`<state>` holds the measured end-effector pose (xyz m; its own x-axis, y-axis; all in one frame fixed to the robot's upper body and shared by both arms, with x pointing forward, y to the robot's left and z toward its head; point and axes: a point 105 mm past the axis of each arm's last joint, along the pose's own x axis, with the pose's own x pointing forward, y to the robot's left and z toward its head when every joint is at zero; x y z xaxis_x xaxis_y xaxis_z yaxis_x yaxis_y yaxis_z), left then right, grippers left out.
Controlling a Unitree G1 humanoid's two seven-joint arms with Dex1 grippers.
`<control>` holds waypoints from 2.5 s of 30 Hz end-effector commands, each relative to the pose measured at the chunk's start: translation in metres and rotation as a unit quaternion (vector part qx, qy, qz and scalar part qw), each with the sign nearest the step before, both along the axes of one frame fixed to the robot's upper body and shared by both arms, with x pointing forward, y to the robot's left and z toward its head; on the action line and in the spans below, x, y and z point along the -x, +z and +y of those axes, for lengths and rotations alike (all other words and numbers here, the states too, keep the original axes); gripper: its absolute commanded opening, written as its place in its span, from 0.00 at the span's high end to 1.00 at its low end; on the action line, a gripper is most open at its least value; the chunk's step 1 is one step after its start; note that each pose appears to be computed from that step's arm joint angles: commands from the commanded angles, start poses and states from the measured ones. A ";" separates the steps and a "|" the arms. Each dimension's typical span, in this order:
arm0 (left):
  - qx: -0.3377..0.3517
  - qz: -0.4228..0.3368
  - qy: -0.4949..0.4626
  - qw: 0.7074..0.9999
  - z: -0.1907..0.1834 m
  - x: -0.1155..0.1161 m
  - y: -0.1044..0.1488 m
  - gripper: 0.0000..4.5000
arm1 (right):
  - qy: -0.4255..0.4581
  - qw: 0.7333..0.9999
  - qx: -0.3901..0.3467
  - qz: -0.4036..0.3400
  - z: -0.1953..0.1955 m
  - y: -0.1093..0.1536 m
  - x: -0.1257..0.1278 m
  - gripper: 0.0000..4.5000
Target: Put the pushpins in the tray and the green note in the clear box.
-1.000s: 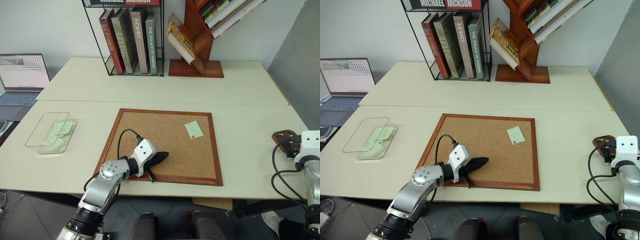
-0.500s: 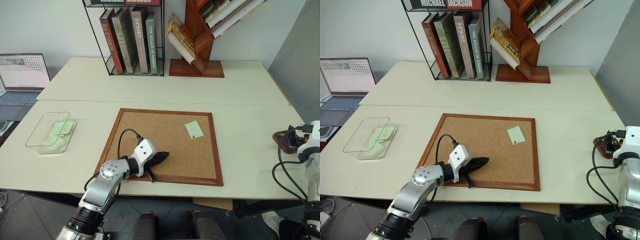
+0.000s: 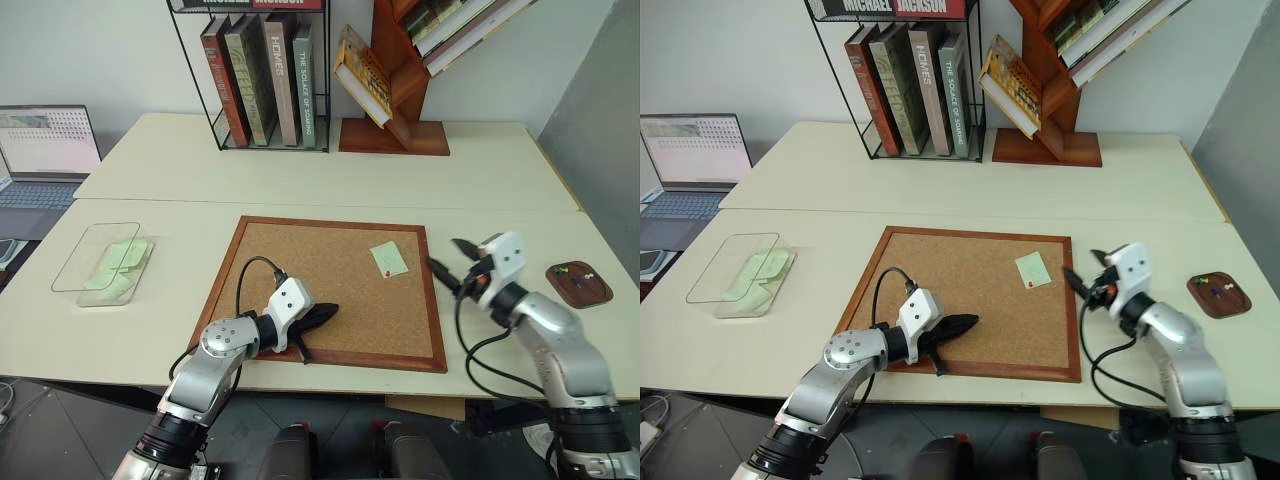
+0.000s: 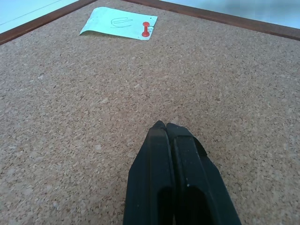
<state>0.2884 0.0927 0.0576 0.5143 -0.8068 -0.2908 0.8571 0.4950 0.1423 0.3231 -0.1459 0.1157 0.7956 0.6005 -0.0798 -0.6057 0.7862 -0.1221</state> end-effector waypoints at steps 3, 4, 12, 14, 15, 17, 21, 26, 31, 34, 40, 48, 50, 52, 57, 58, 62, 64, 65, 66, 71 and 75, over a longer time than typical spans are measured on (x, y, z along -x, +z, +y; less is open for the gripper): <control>-0.026 0.039 0.008 0.999 0.006 0.005 -0.021 1.00 | 0.065 0.998 0.027 0.006 0.033 -0.006 -0.003 0.19; -0.026 0.039 0.008 0.999 0.005 0.005 -0.021 1.00 | 0.068 0.997 0.031 0.005 0.036 -0.007 -0.004 0.19; -0.025 0.040 0.009 0.999 0.005 0.008 -0.022 1.00 | 0.066 0.996 0.066 0.009 0.044 -0.023 -0.013 0.19; -0.025 0.041 0.009 0.999 0.005 0.008 -0.022 1.00 | 0.061 0.996 0.071 0.007 0.045 -0.024 -0.017 0.19; -0.025 0.041 0.009 0.999 0.005 0.008 -0.023 1.00 | 0.057 0.996 0.074 0.006 0.045 -0.025 -0.018 0.27; -0.025 0.042 0.008 0.999 0.005 0.009 -0.023 1.00 | 0.050 0.996 0.079 0.004 0.045 -0.026 -0.021 0.33; -0.025 0.043 0.007 0.999 0.004 0.010 -0.023 1.00 | 0.041 0.996 0.083 0.004 0.043 -0.029 -0.023 0.50; -0.025 0.043 0.006 0.999 0.005 0.010 -0.023 1.00 | 0.042 0.995 0.087 0.005 0.043 -0.030 -0.023 0.74; -0.025 0.044 0.006 0.999 0.005 0.011 -0.024 1.00 | 0.045 0.995 0.087 0.001 0.043 -0.028 -0.022 0.94; -0.025 0.045 0.005 0.999 0.004 0.012 -0.024 1.00 | 0.050 0.995 0.086 -0.005 0.044 -0.026 -0.020 1.00; -0.025 0.047 0.005 0.999 0.004 0.013 -0.025 1.00 | 0.083 0.993 0.067 -0.049 0.055 -0.003 -0.012 1.00; -0.016 0.042 0.010 0.999 0.002 0.009 -0.021 1.00 | 0.117 0.986 0.073 -0.098 0.062 0.022 -0.002 1.00; -0.005 0.038 0.014 0.999 0.001 0.007 -0.015 1.00 | 0.119 0.985 0.076 -0.104 0.061 0.025 -0.002 1.00; 0.009 0.029 0.021 0.999 0.001 0.003 -0.005 1.00 | 0.119 0.984 0.078 -0.108 0.059 0.028 -0.001 1.00; 0.063 0.031 0.038 0.997 0.003 -0.003 0.023 1.00 | 0.121 0.983 0.080 -0.117 0.059 0.034 -0.001 1.00; 0.076 0.033 0.043 0.996 0.004 -0.005 0.029 1.00 | 0.121 0.982 0.081 -0.119 0.059 0.036 -0.001 1.00; 0.119 0.047 0.060 0.990 0.008 -0.009 0.047 0.85 | 0.121 0.981 0.081 -0.129 0.060 0.040 -0.002 1.00; 0.136 0.057 0.064 0.987 0.008 -0.010 0.053 0.76 | 0.121 0.980 0.082 -0.132 0.060 0.041 -0.003 1.00; 0.143 0.060 0.070 0.985 0.009 -0.011 0.055 0.70 | 0.122 0.980 0.083 -0.133 0.061 0.041 -0.003 1.00; 0.147 0.062 0.074 0.984 0.009 -0.012 0.056 0.67 | 0.122 0.980 0.083 -0.133 0.061 0.041 -0.003 1.00; 0.151 0.045 0.084 0.984 0.010 -0.018 0.063 0.45 | 0.123 0.980 0.083 -0.135 0.061 0.044 -0.004 1.00; 0.135 0.020 0.072 0.988 0.007 -0.022 0.067 0.31 | 0.124 0.980 0.076 -0.134 0.062 0.047 -0.005 1.00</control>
